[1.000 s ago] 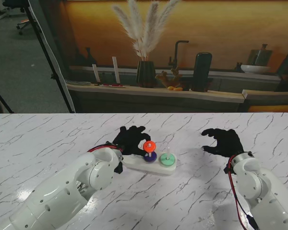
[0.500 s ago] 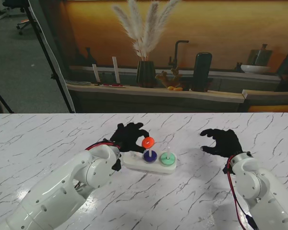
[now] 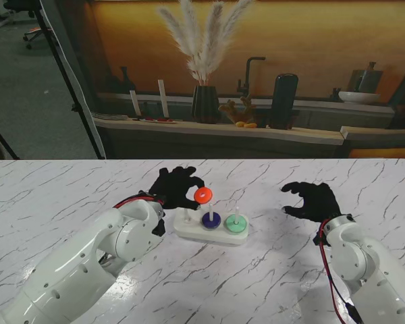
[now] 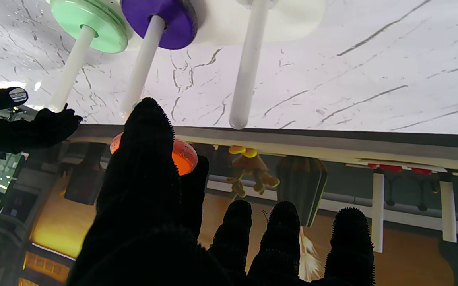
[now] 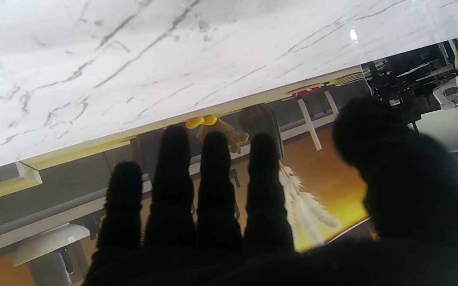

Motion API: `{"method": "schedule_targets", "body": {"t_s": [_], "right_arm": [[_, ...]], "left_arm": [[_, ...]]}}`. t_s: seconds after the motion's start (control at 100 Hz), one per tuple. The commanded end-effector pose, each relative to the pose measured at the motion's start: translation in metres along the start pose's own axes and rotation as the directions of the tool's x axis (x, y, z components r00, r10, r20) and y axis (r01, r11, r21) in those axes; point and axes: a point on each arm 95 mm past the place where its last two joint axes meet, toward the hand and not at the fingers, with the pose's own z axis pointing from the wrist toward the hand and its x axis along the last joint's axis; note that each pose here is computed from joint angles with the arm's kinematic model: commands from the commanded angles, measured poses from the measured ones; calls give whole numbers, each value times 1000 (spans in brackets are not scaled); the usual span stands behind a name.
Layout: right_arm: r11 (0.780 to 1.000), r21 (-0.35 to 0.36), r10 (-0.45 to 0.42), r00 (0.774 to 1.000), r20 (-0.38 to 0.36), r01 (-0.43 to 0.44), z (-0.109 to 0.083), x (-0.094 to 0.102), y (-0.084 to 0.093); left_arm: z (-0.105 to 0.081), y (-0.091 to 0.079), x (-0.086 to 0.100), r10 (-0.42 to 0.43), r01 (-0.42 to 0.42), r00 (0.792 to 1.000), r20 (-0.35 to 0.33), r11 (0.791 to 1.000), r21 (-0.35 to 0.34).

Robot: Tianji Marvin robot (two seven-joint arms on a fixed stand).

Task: Move the three rings of the Hanoi Tower from the left rod to the right rod

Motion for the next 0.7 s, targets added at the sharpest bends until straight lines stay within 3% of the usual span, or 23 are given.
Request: {"method": "schedule_targets", "body": {"t_s": [0.0,0.28,0.69], "right_arm": [[1000,8,10,1000,-1,-10,-1,3,-5],[1000,4,11,1000,-3,-11,0,3,-5],[1000,9,13,1000,-8,-13,2,5,-6]], "left_arm": [[-3,-2,0,16,-16,1000,-19,1000,-6],[-14,-9,-17,68,-68,998,8,997,-27],[-20,-2,-30,88,-86,996,30,994,-68]]}}
